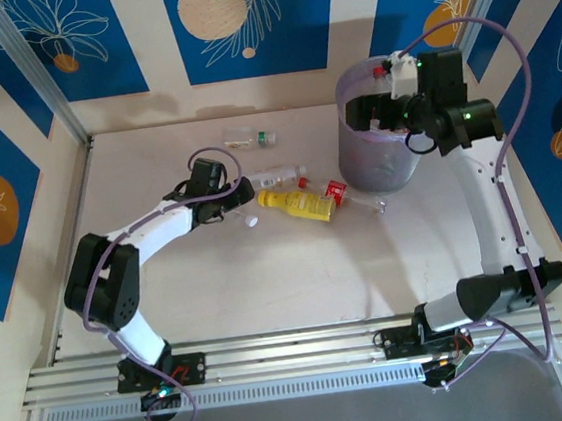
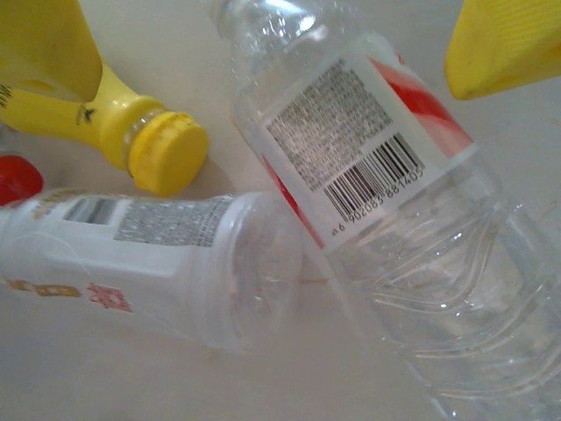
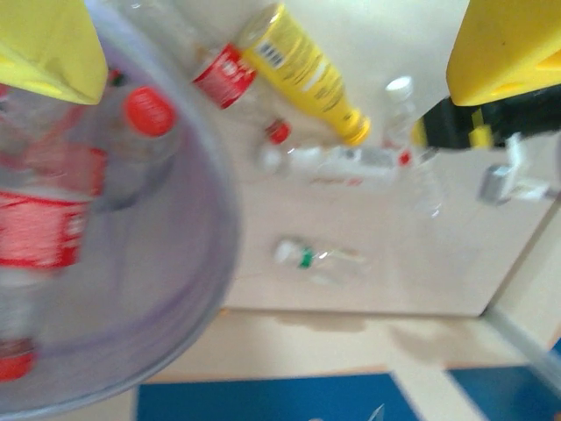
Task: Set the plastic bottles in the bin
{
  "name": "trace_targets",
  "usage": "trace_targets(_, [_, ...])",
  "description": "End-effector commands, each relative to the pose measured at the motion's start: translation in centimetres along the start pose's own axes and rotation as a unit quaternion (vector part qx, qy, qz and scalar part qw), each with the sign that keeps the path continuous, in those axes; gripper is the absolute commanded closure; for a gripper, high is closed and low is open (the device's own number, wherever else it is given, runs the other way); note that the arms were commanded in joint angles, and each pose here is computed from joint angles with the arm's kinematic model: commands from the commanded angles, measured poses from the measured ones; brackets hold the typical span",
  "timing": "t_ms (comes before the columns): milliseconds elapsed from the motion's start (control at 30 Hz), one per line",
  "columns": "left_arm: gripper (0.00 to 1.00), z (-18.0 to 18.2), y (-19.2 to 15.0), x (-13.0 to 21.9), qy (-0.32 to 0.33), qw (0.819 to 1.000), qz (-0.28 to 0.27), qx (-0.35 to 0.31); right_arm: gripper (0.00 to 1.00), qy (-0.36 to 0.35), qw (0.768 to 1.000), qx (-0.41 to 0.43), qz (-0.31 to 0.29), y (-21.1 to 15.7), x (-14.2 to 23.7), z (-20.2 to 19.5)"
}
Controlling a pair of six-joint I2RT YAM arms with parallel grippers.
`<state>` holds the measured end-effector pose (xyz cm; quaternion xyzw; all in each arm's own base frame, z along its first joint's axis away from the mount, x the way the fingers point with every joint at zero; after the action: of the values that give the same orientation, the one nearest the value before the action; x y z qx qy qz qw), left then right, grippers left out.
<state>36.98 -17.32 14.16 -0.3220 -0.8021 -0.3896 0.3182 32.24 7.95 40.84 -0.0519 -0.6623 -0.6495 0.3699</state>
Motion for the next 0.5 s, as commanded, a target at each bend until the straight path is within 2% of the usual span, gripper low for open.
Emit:
trace_targets(0, [0.00,0.3,1.4,-0.5,0.023,0.999,-0.029,0.025,0.00,0.068,0.998,-0.009,0.009,-1.5,-0.6,2.6])
trace_targets(233, [0.00,2.4,1.2,-1.0,0.063,0.992,-0.071,0.086,0.01,0.136,0.989,-0.025,0.052,-4.9,-2.8,5.2])
trace_targets(467, [0.00,3.1,1.7,-1.8,0.093,0.987,-0.091,0.091,0.02,0.184,0.979,-0.040,0.080,-7.4,-4.3,7.1])
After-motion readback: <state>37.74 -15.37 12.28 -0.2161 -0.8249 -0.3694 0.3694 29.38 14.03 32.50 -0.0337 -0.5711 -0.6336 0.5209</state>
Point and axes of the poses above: each hand's point on the last joint's axis, 136 mm out from that joint toward the fingers, its own x axis back along the fingers, its own z axis along the line the jaws close on, y = z × x, the point moved 6 cm from there along x, back along the fingers, and after that the axes turned 11 degrees about x, right-handed, at the moved point
